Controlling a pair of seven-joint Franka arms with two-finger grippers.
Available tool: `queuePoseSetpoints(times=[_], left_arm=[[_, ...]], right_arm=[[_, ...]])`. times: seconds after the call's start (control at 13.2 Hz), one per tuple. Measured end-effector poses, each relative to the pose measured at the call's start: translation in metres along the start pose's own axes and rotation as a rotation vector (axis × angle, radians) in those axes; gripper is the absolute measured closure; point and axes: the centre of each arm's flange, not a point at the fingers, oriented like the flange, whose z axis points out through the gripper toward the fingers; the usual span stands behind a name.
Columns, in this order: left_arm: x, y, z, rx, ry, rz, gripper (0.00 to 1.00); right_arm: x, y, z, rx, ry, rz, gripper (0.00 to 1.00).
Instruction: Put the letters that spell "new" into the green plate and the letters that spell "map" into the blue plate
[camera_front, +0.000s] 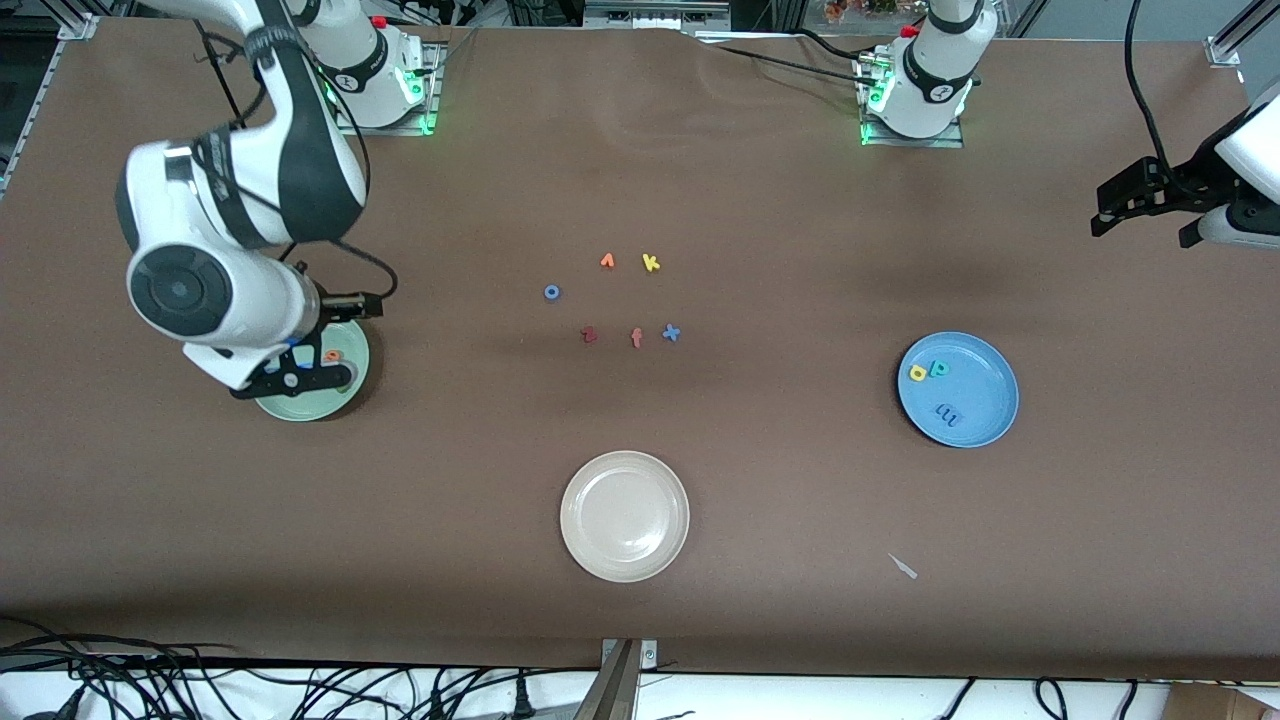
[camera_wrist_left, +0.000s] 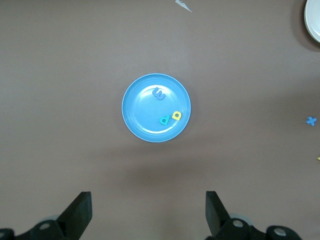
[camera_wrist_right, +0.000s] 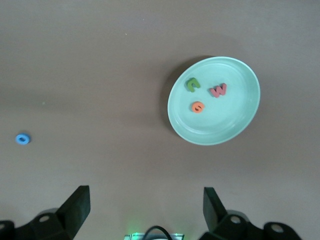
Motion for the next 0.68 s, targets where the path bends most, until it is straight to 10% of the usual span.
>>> queuePoseSetpoints(times=[0.68], left_arm=[[0.001,-0.003,0.002,0.0,-0.003,-0.006,0.0]], right_arm=[[-0.092,0.134,-0.098,0.147,0.19,0.165,0.0]])
